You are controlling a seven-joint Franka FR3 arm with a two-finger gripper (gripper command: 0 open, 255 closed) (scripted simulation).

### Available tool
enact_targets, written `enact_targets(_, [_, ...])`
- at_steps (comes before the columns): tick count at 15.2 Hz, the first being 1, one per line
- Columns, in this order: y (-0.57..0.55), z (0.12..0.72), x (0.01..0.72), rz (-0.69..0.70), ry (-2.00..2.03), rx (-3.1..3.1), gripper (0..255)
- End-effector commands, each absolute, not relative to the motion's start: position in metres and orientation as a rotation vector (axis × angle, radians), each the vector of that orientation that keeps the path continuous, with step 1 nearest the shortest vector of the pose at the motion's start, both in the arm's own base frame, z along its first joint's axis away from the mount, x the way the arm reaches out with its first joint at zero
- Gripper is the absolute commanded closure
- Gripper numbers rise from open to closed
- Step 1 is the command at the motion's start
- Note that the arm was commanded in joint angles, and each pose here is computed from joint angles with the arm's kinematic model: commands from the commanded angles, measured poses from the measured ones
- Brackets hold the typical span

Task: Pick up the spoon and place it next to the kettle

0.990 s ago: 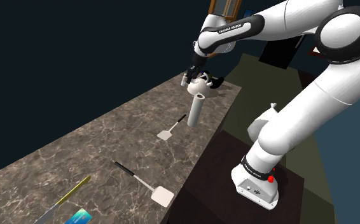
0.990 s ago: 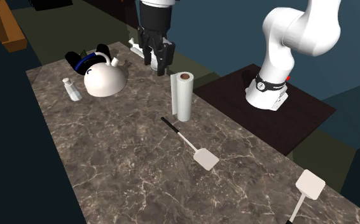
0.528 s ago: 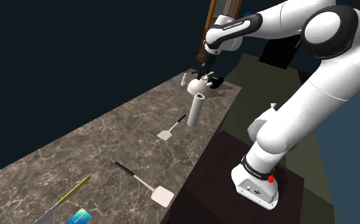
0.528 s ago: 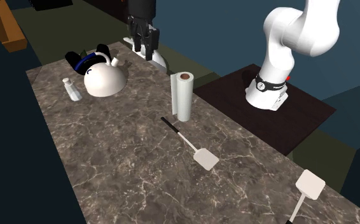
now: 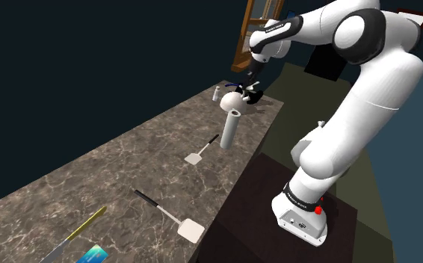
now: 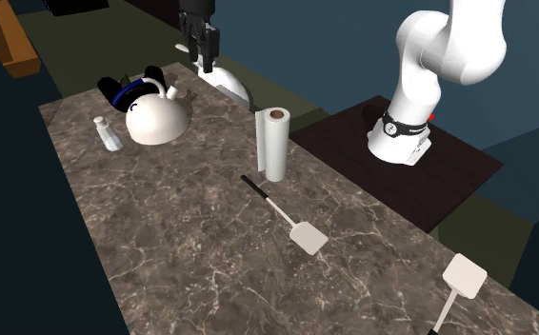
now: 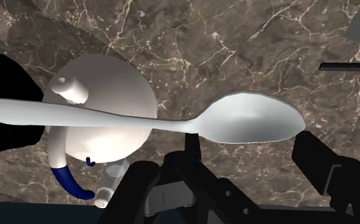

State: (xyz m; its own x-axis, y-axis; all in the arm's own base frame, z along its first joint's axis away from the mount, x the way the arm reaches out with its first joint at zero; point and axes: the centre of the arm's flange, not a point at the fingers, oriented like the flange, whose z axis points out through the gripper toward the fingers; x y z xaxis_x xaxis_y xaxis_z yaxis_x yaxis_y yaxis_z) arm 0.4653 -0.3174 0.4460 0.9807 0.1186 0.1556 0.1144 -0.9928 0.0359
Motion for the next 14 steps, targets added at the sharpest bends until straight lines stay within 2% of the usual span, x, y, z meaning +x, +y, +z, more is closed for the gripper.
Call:
enact_targets(1, [-0.325,0.438,0.462,0.246,0.185,3.100,255])
enact_targets(14, [-0.325,0.369,0.462,0.246,0.185,3.100,255])
